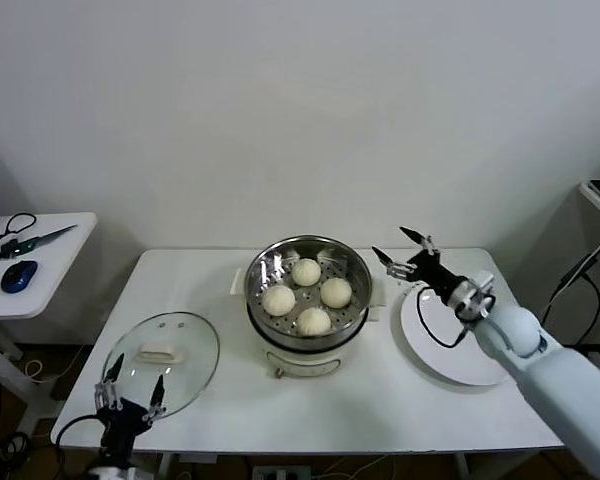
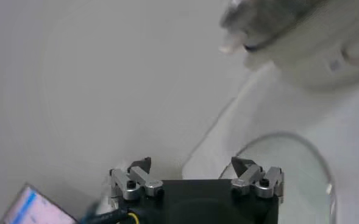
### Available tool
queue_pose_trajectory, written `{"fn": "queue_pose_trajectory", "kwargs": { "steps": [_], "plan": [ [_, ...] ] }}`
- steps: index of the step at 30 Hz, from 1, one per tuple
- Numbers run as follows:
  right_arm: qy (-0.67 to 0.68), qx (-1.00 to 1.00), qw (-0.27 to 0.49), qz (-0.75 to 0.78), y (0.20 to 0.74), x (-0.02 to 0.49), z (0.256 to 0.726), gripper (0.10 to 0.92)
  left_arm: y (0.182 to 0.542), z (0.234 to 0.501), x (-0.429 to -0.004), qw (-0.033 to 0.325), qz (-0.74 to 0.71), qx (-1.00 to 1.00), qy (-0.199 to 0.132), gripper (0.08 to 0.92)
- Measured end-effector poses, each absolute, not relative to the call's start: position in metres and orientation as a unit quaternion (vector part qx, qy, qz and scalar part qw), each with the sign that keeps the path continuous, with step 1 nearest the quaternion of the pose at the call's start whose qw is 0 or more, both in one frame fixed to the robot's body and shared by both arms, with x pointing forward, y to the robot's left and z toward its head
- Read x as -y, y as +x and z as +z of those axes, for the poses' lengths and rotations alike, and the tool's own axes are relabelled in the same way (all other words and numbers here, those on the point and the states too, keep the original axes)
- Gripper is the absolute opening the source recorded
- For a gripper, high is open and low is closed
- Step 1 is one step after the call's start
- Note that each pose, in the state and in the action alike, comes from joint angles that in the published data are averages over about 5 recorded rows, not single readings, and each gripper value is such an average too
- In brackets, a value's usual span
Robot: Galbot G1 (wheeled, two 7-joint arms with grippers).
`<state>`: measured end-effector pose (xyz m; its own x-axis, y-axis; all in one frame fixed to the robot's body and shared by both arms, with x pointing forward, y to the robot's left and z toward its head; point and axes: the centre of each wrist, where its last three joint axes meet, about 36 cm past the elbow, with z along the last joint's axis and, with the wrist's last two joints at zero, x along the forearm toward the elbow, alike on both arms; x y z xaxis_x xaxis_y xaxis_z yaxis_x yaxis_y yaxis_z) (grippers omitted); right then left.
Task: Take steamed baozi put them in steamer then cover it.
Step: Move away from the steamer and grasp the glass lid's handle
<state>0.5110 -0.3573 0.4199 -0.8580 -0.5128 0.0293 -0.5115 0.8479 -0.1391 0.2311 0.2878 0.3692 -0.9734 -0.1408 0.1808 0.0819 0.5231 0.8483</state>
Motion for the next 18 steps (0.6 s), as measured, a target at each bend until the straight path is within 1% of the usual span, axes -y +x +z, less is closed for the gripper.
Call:
{"fn": "queue_pose_trajectory", "kwargs": {
  "steps": [4, 8, 18],
  "plan": [
    [-0.229, -0.972, -0.003, -0.049, 0.488, 0.369, 0.397, 0.823, 0.241, 0.365, -0.292, 0.121, -0.589, 0.799, 0.005, 0.823],
    [-0.198, -0.979, -0.011, -0.037, 0.468, 0.379, 0.379, 0.823, 0.254, 0.352, -0.298, 0.121, -0.664, 0.738, 0.0, 0.823],
    [-0.149, -0.988, -0.037, -0.029, 0.431, 0.4, 0.348, 0.823, 0.289, 0.311, -0.316, 0.099, -0.743, 0.661, -0.012, 0.823]
  ]
}}
